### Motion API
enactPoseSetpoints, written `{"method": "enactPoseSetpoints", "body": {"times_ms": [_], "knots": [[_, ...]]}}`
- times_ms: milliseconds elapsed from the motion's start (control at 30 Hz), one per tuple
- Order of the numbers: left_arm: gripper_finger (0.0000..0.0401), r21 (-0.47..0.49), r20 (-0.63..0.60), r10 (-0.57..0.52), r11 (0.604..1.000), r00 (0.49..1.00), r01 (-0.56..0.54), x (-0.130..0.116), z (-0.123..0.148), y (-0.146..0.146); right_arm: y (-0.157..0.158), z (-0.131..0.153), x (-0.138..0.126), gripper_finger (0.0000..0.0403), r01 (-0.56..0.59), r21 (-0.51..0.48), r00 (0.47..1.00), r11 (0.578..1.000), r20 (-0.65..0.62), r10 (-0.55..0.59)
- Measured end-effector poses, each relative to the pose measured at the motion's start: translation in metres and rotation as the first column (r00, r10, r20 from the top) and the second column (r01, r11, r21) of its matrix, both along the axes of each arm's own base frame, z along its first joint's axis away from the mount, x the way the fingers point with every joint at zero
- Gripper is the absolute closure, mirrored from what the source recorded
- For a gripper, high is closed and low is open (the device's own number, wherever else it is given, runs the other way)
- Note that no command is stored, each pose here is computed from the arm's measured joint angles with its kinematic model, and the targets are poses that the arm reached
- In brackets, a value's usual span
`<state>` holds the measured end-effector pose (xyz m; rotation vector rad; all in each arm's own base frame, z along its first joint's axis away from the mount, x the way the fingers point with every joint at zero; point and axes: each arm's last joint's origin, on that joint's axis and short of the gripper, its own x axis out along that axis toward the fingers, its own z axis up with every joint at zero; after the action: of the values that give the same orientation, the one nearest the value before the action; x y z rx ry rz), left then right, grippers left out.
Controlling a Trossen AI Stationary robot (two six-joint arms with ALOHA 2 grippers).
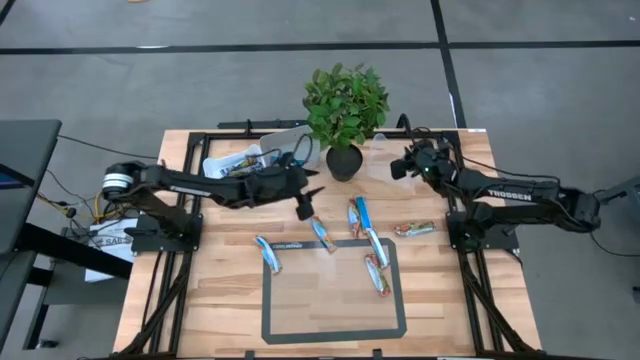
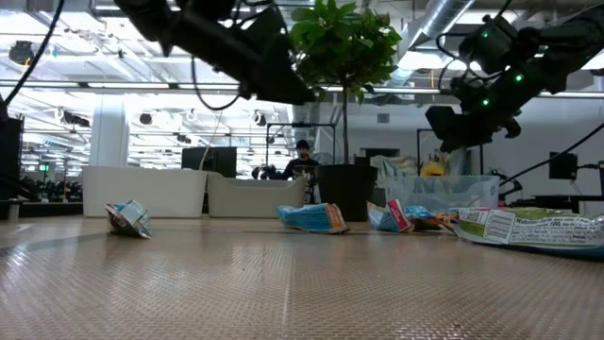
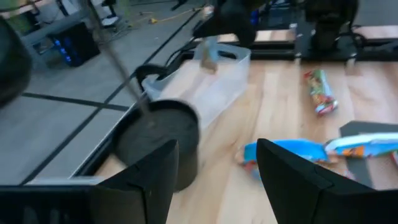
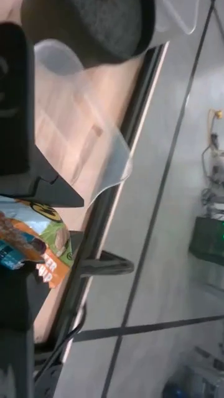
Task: Pick and place Granola Bars by type
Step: Put the yellow granola bar into the transparent bin
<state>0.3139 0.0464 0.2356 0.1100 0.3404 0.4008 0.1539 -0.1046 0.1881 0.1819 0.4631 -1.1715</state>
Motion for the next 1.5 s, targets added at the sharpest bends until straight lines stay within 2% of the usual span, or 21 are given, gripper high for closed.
{"method": "enactPoseSetpoints", "body": {"times_ms": [100, 267, 433, 567, 733, 1000, 1100, 1233, 1400, 1500], "knots": [[0.0191, 0.003, 0.006, 0.025, 1.0, 1.0, -0.025, -0.013, 0.0, 0.005, -0.003, -0.001, -0.003, 0.0318, 0.019, 0.014, 1.0, 1.0, -0.01, -0.018], [0.0191, 0.015, -0.02, 0.08, 0.997, 0.997, -0.08, -0.027, -0.007, 0.011, -0.004, -0.002, -0.004, 0.0255, 0.01, 0.035, 1.0, 0.999, 0.003, -0.01], [0.0191, 0.067, -0.06, 0.129, 0.99, 0.99, -0.125, -0.031, -0.01, 0.017, -0.002, -0.002, -0.002, 0.0198, -0.06, 0.073, 0.998, 0.996, 0.031, 0.058], [0.0191, 0.136, -0.096, 0.185, 0.976, 0.978, -0.171, -0.034, -0.011, 0.023, 0.0, -0.002, 0.002, 0.0173, -0.121, 0.086, 0.992, 0.989, 0.052, 0.116], [0.0191, 0.173, -0.095, 0.302, 0.943, 0.949, -0.283, -0.038, -0.009, 0.029, 0.006, -0.002, 0.006, 0.0168, -0.165, 0.098, 0.984, 0.981, 0.078, 0.158], [0.0191, 0.182, -0.117, 0.336, 0.932, 0.934, -0.313, -0.039, -0.012, 0.03, 0.015, -0.002, 0.011, 0.0175, -0.253, 0.14, 0.963, 0.957, 0.126, 0.237], [0.0191, 0.181, -0.139, 0.327, 0.936, 0.935, -0.301, -0.039, -0.013, 0.03, 0.017, -0.003, 0.013, 0.0174, -0.313, 0.17, 0.945, 0.934, 0.154, 0.289], [0.0191, 0.165, -0.226, 0.263, 0.959, 0.938, -0.229, -0.037, -0.007, 0.029, 0.018, 0.001, 0.016, 0.0176, -0.37, 0.213, 0.919, 0.904, 0.226, 0.323], [0.0191, 0.133, -0.236, 0.221, 0.972, 0.946, -0.194, -0.033, 0.005, 0.034, 0.017, 0.017, 0.022, 0.0177, -0.442, 0.181, 0.884, 0.879, 0.257, 0.391], [0.0191, 0.107, -0.215, 0.189, 0.98, 0.958, -0.169, -0.031, 0.011, 0.039, 0.017, 0.025, 0.026, 0.0177, -0.514, 0.167, 0.844, 0.842, 0.277, 0.46]]}}
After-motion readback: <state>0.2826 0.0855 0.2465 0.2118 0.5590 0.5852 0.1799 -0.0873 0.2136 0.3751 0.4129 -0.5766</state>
